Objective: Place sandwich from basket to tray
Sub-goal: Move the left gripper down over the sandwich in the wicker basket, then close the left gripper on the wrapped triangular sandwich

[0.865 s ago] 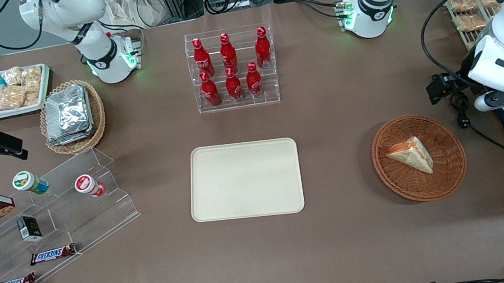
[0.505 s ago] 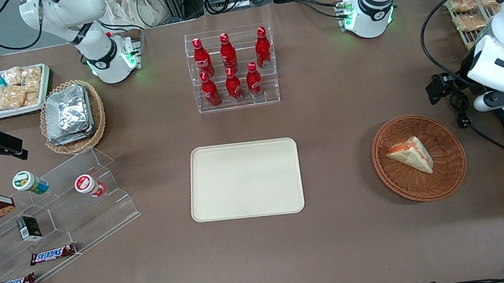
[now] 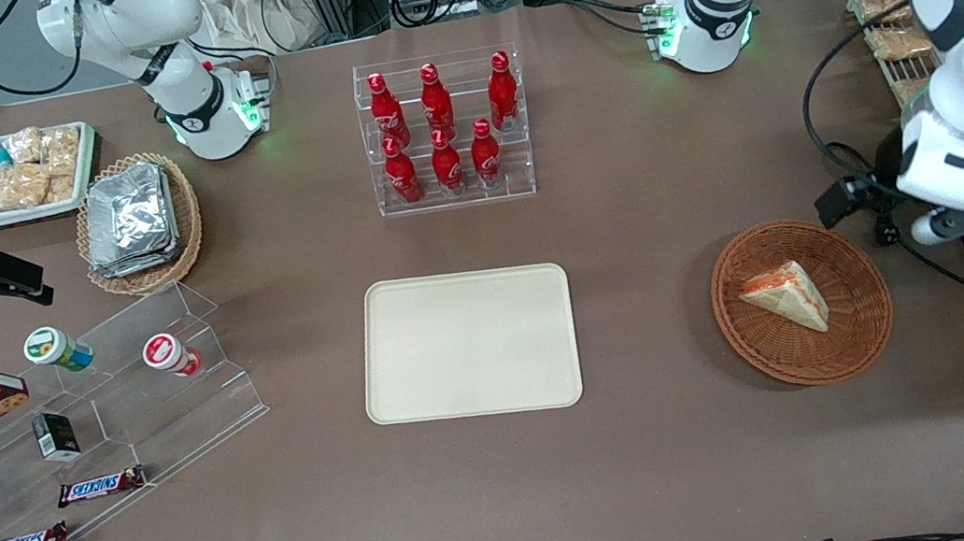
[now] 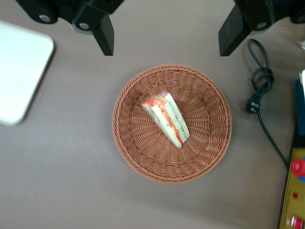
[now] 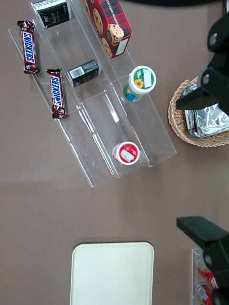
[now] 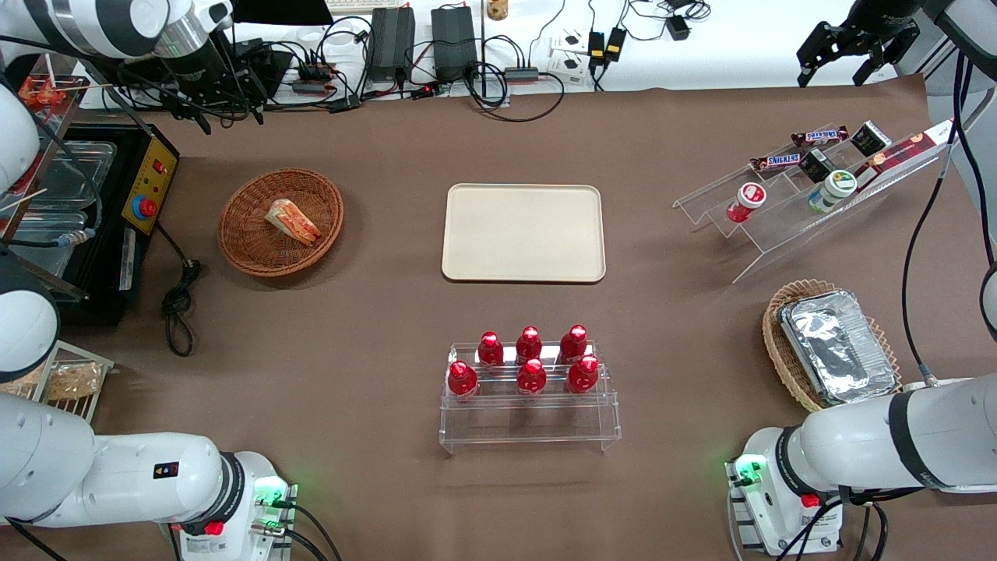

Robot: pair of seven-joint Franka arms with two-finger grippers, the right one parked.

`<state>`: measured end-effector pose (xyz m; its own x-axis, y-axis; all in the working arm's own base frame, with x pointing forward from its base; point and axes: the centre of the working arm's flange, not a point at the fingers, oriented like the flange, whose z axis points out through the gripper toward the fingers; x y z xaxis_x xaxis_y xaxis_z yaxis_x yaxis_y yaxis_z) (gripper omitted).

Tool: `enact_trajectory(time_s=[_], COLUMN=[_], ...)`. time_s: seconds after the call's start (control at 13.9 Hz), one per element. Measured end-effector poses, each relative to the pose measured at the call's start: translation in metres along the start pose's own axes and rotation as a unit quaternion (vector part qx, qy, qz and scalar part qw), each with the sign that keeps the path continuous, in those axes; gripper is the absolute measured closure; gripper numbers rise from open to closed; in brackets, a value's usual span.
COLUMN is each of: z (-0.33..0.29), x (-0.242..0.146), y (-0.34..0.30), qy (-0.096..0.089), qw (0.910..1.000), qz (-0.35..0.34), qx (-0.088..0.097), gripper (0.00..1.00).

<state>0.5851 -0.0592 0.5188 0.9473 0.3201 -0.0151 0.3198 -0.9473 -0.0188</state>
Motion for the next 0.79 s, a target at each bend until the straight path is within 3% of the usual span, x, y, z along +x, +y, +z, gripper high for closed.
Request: enact_trajectory(time_s=[0.29,0.5,0.79], z=[0.085,0.143,0.199], x=[0.017,0.011,0.0], y=[0.001,-0.008,-0.011], qy=[0.011,-0.005,-0.003], qw=[0.9963,0.9927,0.9869], qz=[-0.085,-0.12,-0.161], qx=[0.007,0.014,0.007], gripper=[0.03,0.03,0.03])
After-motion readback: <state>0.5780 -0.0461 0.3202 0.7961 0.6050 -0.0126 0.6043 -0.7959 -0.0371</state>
